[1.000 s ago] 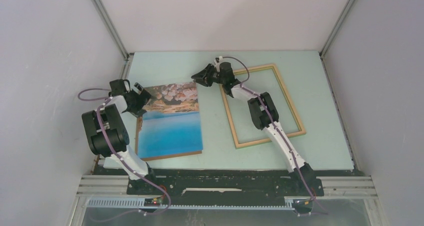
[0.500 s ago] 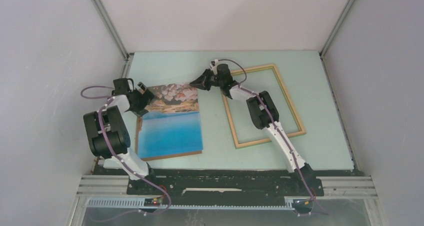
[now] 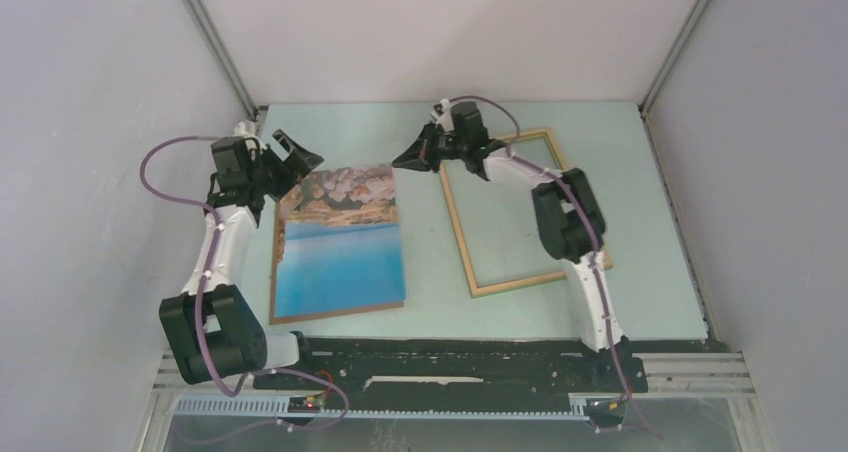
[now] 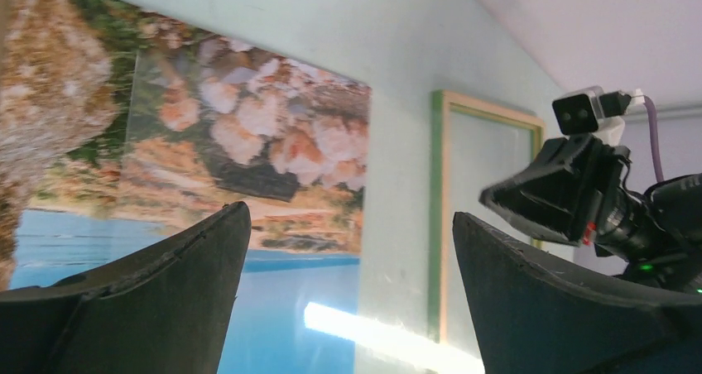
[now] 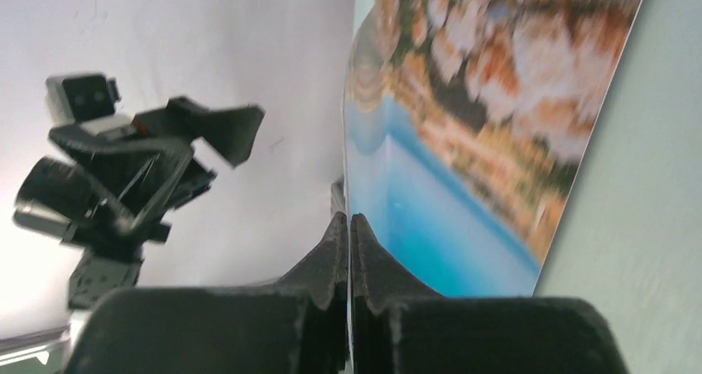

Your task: Put the photo into the frame

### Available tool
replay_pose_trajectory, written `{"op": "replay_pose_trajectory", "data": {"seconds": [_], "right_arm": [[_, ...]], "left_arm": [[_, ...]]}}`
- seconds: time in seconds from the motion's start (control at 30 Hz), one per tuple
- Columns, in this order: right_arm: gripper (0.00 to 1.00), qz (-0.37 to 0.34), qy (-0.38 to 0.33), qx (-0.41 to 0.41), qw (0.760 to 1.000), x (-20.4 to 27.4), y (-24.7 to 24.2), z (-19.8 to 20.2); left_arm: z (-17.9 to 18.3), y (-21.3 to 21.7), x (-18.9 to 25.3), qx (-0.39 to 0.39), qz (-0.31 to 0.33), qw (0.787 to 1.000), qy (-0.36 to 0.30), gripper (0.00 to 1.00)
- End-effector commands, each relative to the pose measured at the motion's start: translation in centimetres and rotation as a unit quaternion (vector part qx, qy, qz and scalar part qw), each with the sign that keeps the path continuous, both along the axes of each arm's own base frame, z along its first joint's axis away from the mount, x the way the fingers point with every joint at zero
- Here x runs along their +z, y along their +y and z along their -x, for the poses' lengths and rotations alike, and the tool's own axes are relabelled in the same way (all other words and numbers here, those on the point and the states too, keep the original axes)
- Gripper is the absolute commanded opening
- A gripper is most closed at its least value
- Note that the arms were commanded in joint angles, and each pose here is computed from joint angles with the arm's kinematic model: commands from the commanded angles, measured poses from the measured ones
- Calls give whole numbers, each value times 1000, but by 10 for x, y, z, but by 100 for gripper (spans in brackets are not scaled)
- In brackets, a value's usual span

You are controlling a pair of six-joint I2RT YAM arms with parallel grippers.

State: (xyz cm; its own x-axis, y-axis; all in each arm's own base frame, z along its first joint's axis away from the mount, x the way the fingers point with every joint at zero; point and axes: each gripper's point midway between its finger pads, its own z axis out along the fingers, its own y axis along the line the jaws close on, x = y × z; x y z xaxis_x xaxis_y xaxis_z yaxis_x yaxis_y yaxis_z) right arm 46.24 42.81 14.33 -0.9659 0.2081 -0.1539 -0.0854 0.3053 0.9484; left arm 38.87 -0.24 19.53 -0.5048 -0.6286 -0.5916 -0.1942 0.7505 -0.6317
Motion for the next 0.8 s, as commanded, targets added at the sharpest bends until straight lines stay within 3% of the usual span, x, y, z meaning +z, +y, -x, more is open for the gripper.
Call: {"op": "replay_pose_trajectory", "data": {"seconds": [0.0, 0.13, 0.3, 0.57, 0.77], "right_arm": [[0, -3, -15, 23, 1000, 58, -50, 45], [0, -2, 21, 51, 998, 51, -102, 81], [0, 63, 61, 55, 995, 15, -164, 106], [0, 78, 78, 6, 994, -21, -233, 89], [2, 90, 100, 4, 991, -45, -257, 58]], "left_arm": [[6, -33, 29, -59, 35, 996, -49, 100], [12, -56, 40, -95, 57, 992, -66, 100], [18, -83, 47, -133, 81, 985, -76, 100], [26, -101, 45, -154, 87, 981, -78, 100], [28, -138, 8, -203, 108, 973, -16, 100]]}}
